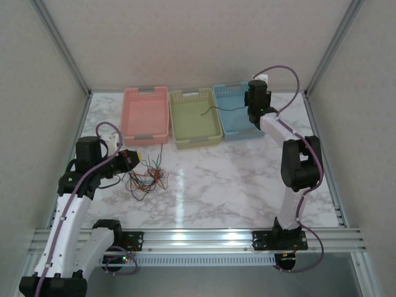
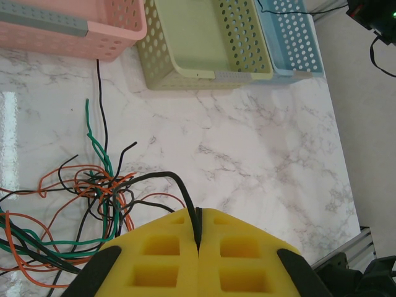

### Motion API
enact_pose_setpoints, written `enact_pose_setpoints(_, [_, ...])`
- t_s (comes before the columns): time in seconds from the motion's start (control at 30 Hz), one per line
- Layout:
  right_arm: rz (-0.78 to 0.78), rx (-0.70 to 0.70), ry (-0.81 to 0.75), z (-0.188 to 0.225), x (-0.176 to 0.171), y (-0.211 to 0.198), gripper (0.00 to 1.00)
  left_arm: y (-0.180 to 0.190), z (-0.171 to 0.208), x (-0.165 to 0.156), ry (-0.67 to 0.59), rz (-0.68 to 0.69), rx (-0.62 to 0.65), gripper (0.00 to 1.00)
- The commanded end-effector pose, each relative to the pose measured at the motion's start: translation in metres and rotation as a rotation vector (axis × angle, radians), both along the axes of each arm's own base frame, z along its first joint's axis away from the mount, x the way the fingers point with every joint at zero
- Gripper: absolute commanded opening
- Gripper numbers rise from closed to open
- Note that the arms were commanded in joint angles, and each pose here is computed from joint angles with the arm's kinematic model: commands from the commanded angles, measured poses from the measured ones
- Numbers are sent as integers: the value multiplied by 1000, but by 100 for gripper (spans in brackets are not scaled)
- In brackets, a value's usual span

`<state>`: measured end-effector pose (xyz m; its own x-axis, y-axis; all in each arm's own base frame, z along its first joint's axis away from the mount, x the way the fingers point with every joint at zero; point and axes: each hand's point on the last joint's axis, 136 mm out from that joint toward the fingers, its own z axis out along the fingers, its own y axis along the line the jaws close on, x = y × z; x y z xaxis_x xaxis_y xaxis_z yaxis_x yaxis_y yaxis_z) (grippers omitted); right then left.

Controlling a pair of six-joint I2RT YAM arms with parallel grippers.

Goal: Untangle the cables

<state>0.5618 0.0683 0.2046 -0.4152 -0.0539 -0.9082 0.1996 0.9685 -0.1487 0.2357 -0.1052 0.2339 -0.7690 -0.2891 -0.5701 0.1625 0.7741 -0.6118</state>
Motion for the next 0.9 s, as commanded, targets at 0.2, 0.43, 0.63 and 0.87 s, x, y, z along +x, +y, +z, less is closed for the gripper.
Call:
enact_pose_setpoints(0.2, [-342,-132,-2,24,-22,-91,0,-2,-3,-2,-6,-19,9,0])
enact_pose_setpoints(0.43, [-268,-39,-36,32,-25,-90,0,-2,-4,-1,-4,-19,8,0])
enact_pose_setpoints(0.63, [-149,1,-54,39,-18,-61,0,-3,-3,-2,-7,-21,9,0])
enact_pose_setpoints(0.87, [-32,-14,-61,46,-8,-36,0,-2,-3,-2,-6,-19,10,0])
